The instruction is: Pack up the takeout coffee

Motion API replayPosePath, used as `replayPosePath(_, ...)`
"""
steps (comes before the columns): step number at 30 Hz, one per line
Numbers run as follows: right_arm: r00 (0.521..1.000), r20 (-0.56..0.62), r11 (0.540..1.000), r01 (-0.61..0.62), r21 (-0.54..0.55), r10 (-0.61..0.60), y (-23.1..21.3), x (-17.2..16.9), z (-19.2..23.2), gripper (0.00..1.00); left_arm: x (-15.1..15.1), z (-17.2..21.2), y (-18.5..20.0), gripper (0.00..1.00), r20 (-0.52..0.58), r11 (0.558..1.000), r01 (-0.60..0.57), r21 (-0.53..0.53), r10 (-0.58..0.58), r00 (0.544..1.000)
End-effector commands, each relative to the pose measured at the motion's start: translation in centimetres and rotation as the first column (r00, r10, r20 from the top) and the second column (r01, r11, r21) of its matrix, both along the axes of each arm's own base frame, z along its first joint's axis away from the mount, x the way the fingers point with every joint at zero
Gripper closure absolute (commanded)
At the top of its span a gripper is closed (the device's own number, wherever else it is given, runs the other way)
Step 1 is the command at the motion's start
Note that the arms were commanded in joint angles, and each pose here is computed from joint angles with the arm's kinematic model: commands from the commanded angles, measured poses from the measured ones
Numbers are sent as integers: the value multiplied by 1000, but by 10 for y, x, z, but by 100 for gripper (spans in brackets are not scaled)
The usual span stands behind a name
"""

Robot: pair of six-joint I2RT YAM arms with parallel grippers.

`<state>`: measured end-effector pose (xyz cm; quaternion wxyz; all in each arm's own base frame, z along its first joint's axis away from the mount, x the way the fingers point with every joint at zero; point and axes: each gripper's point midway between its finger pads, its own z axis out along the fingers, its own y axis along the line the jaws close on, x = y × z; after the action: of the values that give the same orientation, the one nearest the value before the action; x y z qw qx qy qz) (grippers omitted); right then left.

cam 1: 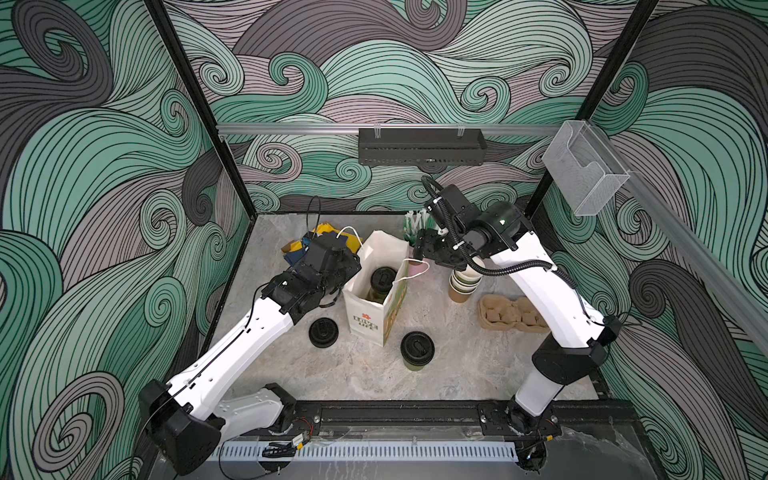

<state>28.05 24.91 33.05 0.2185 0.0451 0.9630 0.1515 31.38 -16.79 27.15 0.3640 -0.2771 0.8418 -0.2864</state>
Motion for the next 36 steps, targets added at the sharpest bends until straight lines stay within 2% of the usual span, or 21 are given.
replayPosePath(1,996,11,995,-93,-43,94,11,-33,9,22,-15,8,16,37,12,999,-23,33,22,1000)
replayPosePath(5,991,-41,990,-133,-52,131,36,-48,-8,18,-29,19,43,16,39,989,-60,132,56,998)
replayPosePath(7,988,-43,987,-151,-59,149,50,-47,-15,15,-34,31,53,10,70,980,-50,194,37,997)
replayPosePath(9,989,-37,986,-143,-82,140,57,-39,-22,14,-36,41,54,7,83,963,13,267,-37,996)
replayPosePath(14,996,-20,986,-85,-141,84,65,-21,-39,22,-37,47,60,4,-30,908,157,389,-157,987)
replayPosePath(18,999,-33,981,-46,-188,40,60,-18,-54,29,-30,52,67,3,-38,925,184,332,-182,983)
replayPosePath(24,998,-58,971,-36,-235,23,61,-14,-73,40,-11,65,68,2,27,947,218,237,-230,973)
replayPosePath(29,999,-33,960,-30,-279,22,54,-10,-75,59,-8,66,59,2,74,941,266,208,-286,955)
replayPosePath(36,997,-68,961,-65,-270,49,59,-8,-81,85,-23,61,57,2,70,961,252,115,-261,963)
